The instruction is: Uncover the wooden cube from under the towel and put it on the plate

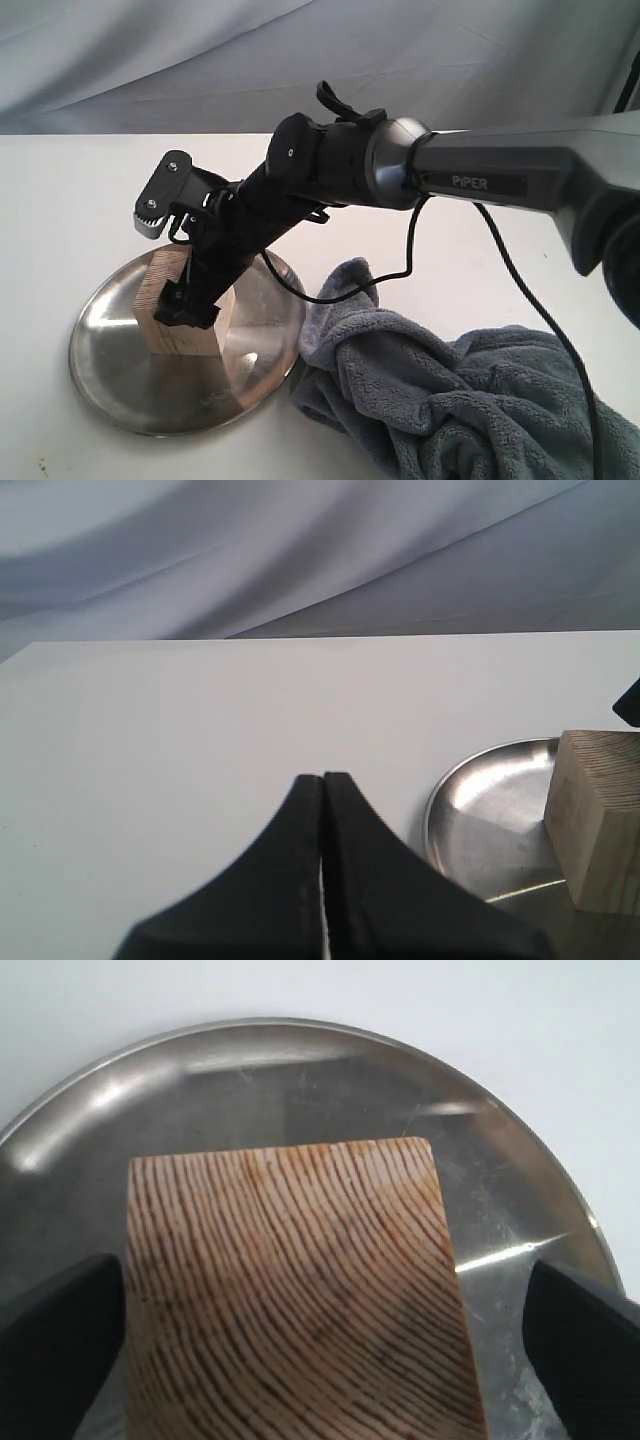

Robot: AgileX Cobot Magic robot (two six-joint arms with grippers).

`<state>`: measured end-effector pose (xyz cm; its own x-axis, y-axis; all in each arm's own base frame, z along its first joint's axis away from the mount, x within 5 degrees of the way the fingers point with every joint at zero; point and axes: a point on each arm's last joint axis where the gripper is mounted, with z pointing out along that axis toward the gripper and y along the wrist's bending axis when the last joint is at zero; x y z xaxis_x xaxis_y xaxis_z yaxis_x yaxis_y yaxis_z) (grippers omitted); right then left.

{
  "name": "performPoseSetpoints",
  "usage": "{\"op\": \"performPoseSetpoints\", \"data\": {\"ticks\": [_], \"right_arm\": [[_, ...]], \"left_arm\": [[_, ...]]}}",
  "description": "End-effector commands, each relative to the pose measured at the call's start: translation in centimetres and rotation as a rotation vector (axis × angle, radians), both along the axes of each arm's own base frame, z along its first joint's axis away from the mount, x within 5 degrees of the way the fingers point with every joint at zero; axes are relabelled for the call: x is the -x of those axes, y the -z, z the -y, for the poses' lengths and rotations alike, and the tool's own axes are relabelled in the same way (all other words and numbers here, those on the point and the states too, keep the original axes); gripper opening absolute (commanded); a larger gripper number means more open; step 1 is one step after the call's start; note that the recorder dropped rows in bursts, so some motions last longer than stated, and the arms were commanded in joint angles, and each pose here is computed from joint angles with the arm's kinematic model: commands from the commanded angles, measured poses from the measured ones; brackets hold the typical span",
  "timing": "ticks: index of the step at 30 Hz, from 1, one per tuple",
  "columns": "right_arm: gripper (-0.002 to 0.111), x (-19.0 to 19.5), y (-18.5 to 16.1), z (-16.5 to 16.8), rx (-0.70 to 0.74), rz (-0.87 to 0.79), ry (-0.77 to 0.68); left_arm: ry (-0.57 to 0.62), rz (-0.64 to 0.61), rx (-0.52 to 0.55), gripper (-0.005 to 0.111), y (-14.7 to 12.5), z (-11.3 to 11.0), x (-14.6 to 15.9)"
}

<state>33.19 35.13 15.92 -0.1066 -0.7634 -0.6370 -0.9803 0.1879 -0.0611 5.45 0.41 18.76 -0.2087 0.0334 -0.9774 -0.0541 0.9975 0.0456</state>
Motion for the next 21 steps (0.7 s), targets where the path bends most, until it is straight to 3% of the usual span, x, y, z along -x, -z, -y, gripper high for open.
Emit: {"op": "performPoseSetpoints", "data": {"ticks": [1,21], "right_arm": [[0.105,0.0,-1.7,-0.2,-0.058,0.001,0.032],[0.105,0.5,-7.5,0.7,-0.136,0.101,0.031]], "left_arm": [[-0.001,0.011,0.005,0.000,0.0,0.0,0.0],[-0.001,0.011,0.005,0.000,0.0,0.0,0.0]]}}
